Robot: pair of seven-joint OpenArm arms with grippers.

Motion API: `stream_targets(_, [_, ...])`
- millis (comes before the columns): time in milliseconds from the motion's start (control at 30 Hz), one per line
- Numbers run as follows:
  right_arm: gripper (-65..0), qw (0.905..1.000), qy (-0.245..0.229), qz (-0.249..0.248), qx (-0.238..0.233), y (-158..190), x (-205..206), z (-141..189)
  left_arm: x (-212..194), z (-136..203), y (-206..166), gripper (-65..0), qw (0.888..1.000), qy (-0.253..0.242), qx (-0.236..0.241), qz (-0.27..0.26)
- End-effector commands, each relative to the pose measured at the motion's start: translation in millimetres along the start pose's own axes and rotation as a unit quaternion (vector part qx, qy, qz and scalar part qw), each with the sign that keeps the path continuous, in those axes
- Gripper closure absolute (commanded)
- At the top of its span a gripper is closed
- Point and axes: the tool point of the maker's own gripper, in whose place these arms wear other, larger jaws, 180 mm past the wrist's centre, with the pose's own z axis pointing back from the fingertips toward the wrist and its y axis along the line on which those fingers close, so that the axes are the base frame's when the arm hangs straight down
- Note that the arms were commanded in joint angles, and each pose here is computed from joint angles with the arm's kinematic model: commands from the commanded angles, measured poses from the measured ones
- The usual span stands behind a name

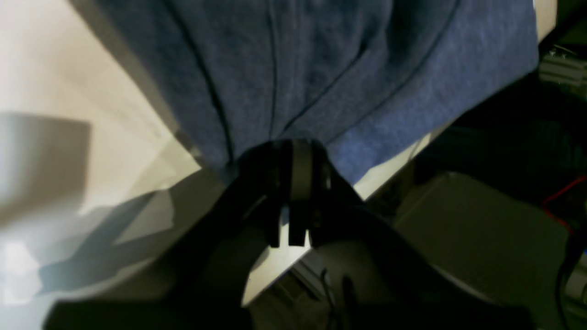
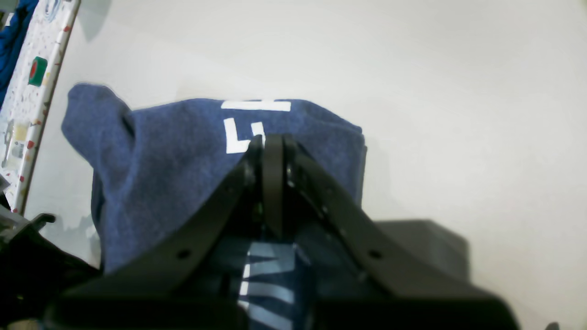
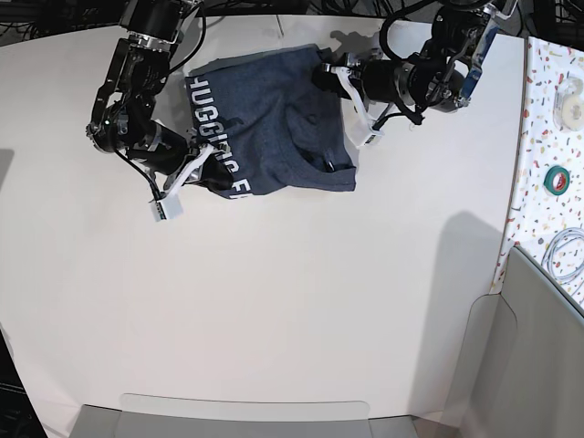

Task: Layout the t-shirt on the table in an organized manner, then fold the t-shirt properly
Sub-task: 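Tuck the loose fabric edges into the bundle with both grippers, then grasp the folded navy bundle with the right gripper and drag it off the workspace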

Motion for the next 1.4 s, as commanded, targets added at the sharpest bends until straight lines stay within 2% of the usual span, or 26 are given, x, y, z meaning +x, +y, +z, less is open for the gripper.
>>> stream_targets(0, [0.0, 0.9992, -0.037, 0.011, 0.008, 5, 21, 3, -1, 6, 4, -1.1, 1.0, -0.002, 0.007, 0.003])
stream_targets(200, [0.0, 0.9984, -0.045, 0.03, -0.012, -10, 29, 16, 4, 19, 16, -1.1, 0.999, -0.025, 0.028, -0.006])
stream_targets(333, [0.0, 0.9955, -0.073, 0.038, -0.047, -25, 44, 39, 31, 54, 22, -1.1, 0.992, -0.111, 0.053, 0.002])
stream_targets(433, [0.0, 0.9917, -0.097, 0.046, -0.071, -32, 57, 56, 59, 85, 26, -1.1, 0.975, -0.214, 0.056, 0.037])
stream_targets(500, [0.0, 0.9891, -0.108, 0.054, -0.085, -35, 63, 67, 68, 105, 39, -1.1, 0.955, -0.277, 0.061, 0.084])
stream_targets(567, [0.0, 0.9855, -0.11, 0.086, -0.097, -35, 73, 78, 71, 116, 48, -1.1, 0.937, -0.319, 0.06, 0.129])
stream_targets(600, [0.0, 0.9837, -0.106, 0.111, -0.093, -27, 78, 78, 69, 122, 55, -1.1, 0.927, -0.336, 0.062, 0.153])
stream_targets(667, [0.0, 0.9793, -0.093, 0.166, -0.07, -3, 85, 71, 68, 130, 63, -1.1, 0.916, -0.353, 0.066, 0.179])
stream_targets(767, [0.0, 0.962, -0.058, 0.267, 0.002, 54, 86, 46, 64, 135, 69, -1.1, 0.913, -0.353, 0.07, 0.193])
stream_targets(833, [0.0, 0.9435, -0.026, 0.324, 0.063, 95, 75, 24, 62, 137, 72, -1.1, 0.915, -0.346, 0.073, 0.196])
stream_targets(933, [0.0, 0.9131, 0.02, 0.383, 0.139, 145, 43, 5, 59, 137, 73, -1.1, 0.916, -0.34, 0.074, 0.198])
stream_targets(1033, [0.0, 0.886, 0.083, 0.42, 0.179, 159, 3, -3, 59, 138, 74, -1.1, 0.916, -0.34, 0.076, 0.199])
stream_targets(1100, [0.0, 0.8741, 0.131, 0.43, 0.184, 151, -23, -5, 59, 138, 74, -1.1, 0.916, -0.34, 0.076, 0.199])
stream_targets(1200, [0.0, 0.8637, 0.18, 0.435, 0.181, 138, -49, 0, 58, 142, 79, -1.1, 0.918, -0.336, 0.086, 0.192])
stream_targets(1300, [0.0, 0.8619, 0.203, 0.433, 0.168, 121, -58, 3, 55, 141, 85, -1.1, 0.918, -0.33, 0.09, 0.199])
stream_targets(1367, [0.0, 0.8648, 0.234, 0.417, 0.155, 101, -70, 0, 54, 139, 86, -1.1, 0.919, -0.328, 0.089, 0.202])
